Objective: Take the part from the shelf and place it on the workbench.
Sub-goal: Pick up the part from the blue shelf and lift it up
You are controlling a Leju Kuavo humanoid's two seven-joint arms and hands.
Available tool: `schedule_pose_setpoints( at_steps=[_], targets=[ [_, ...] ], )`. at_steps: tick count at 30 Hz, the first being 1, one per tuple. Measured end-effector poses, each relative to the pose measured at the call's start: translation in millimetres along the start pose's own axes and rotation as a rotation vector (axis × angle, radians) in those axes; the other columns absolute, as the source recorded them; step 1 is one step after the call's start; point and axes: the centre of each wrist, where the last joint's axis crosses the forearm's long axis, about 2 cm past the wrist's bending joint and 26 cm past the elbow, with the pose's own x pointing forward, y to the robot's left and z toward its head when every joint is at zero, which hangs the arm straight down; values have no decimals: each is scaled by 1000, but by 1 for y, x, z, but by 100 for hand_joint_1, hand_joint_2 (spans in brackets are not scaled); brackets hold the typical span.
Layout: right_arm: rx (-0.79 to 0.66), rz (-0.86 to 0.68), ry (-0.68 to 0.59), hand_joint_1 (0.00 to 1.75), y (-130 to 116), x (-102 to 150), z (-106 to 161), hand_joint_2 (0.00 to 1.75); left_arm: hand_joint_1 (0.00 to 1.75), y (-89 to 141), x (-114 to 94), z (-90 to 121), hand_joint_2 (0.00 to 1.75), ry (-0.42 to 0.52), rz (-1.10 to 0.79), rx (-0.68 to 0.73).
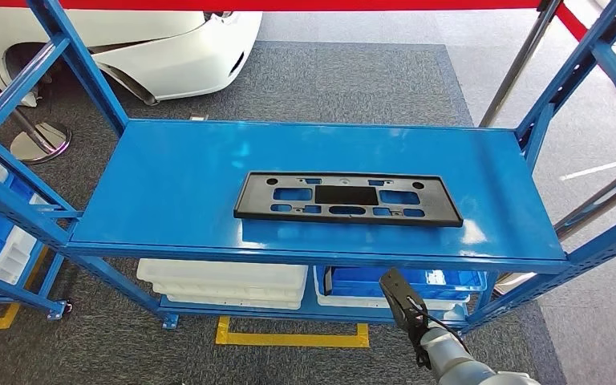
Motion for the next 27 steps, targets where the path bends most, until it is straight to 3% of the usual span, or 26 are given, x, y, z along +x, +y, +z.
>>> schedule_pose_setpoints(
  at_steps=[27],
  targets=[
    [1,0,0,0,0,0,0,0,0,0,-1,0,0,-2,-10,0]
  ],
)
